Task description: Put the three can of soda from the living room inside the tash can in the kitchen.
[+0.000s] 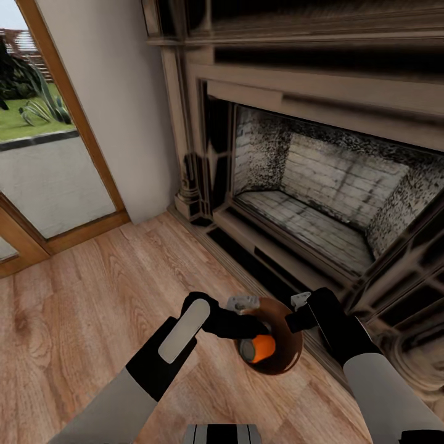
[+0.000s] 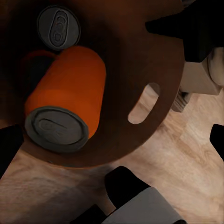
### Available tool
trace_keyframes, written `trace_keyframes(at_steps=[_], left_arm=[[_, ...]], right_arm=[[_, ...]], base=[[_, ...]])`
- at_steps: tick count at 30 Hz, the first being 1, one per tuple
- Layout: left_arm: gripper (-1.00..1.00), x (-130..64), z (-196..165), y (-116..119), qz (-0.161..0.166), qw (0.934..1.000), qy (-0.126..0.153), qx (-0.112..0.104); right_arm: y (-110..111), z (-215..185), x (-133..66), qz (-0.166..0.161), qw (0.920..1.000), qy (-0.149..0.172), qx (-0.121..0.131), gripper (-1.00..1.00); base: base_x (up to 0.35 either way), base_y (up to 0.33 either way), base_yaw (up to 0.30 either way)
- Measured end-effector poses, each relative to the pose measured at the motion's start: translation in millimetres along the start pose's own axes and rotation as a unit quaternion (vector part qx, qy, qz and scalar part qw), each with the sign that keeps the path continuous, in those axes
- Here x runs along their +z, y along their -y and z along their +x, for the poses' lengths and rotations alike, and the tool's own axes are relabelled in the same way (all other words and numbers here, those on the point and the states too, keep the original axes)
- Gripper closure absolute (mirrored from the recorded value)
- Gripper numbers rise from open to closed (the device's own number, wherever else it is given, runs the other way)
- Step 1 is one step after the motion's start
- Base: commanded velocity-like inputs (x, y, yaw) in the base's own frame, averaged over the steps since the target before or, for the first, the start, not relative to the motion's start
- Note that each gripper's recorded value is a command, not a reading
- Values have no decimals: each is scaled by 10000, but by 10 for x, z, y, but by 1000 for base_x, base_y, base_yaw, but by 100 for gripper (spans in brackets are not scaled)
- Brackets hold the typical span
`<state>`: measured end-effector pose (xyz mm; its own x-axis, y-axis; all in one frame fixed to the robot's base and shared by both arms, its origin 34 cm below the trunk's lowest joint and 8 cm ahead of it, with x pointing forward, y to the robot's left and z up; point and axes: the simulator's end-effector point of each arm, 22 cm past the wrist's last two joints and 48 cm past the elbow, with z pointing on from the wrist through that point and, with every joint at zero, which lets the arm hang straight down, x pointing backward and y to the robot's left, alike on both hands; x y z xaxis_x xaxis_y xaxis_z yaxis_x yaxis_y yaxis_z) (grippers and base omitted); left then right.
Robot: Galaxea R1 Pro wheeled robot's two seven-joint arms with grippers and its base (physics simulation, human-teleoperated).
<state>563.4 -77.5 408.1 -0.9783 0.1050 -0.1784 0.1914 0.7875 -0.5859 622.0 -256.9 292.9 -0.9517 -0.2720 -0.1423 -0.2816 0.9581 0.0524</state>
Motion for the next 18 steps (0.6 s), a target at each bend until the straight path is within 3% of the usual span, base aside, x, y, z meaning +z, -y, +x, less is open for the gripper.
trace_keyframes(at_steps=[3,6,7,8,10,13,14,18], left_arm=[[-100,-12,-21,-21,-25,10000,31,10],[-100,-244,-183,-3,27,9990,434,114],[-100,-385,-240,-141,-17,9978,656,41],[-100,-544,-280,-358,-81,9958,899,-148],[-100,-823,-207,-1015,-315,9869,1300,-904],[-100,-1288,-39,-1978,-699,9579,1829,-2098],[-100,-1411,20,-2195,-788,9491,1935,-2355],[-100,-1512,460,-2692,-1137,9315,1864,-2910]], right_arm=[[6,0,-1,4,10000,1,0,100],[4,1,-2,-5,10000,0,8,100],[5,3,0,-4,10000,-3,8,100],[6,6,2,-2,10000,-7,10,100],[9,15,9,1,10000,-21,10,100],[9,31,18,-5,10000,-42,18,100],[8,33,19,-8,10000,-45,22,100],[22,97,72,-90,9997,-122,180,100]], base=[[0,0,0],[0,0,0],[0,0,0],[0,0,0],[0,0,0],[0,0,0],[0,0,0],[0,0,0]])
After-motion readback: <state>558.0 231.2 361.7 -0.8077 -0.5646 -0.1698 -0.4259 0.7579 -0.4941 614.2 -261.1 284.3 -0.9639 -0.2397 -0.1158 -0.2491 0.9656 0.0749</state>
